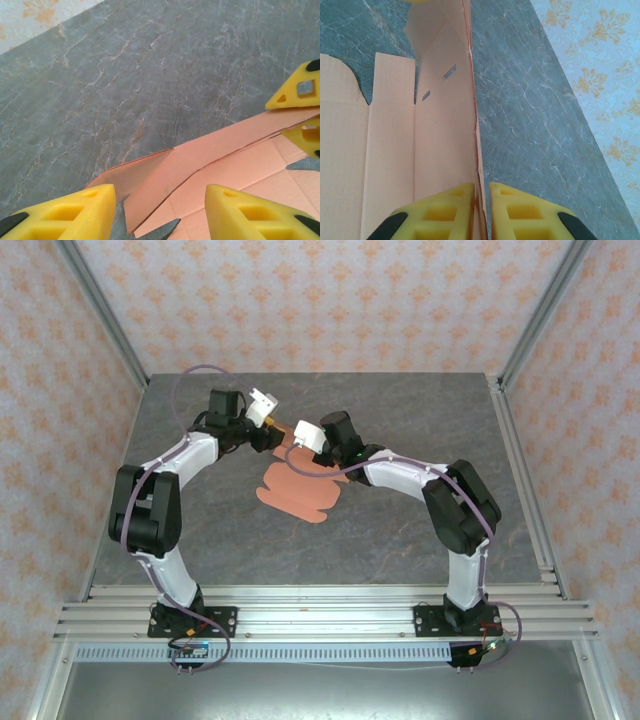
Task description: Fold the paper box
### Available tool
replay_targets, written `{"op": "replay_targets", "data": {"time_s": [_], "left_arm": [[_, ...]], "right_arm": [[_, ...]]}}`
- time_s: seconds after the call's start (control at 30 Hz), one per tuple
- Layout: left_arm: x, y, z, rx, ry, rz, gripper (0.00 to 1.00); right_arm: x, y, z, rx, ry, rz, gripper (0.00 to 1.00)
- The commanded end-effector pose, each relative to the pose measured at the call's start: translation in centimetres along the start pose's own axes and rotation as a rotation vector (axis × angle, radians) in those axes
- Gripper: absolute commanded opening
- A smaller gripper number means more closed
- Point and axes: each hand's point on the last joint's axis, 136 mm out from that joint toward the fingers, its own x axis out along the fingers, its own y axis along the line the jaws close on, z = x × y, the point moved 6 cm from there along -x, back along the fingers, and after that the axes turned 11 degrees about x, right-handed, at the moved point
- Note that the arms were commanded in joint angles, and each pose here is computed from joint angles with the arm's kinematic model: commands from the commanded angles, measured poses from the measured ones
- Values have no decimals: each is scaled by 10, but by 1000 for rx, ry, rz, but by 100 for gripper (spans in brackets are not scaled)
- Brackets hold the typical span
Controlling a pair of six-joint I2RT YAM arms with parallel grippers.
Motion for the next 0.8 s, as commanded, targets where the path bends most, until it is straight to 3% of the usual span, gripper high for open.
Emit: {"op": "replay_targets", "data": {"time_s": [0.0,0.2,0.33,0.57,0.77], "left_arm": [[8,-6,3,50,46,-17,51],[13,2,5,42,68,67,43],[14,2,9,40,61,107,22],[15,-2,10,24,40,158,2],[4,-3,11,-42,-48,266,0]], "right_arm": [[-7,-6,15,4,-40,-12,16],[-6,-6,14,2,-34,-15,16],[-5,-6,12,6,-29,-20,16],[-4,-10,13,30,-28,-51,16],[-7,-14,12,62,-16,-85,24]]}}
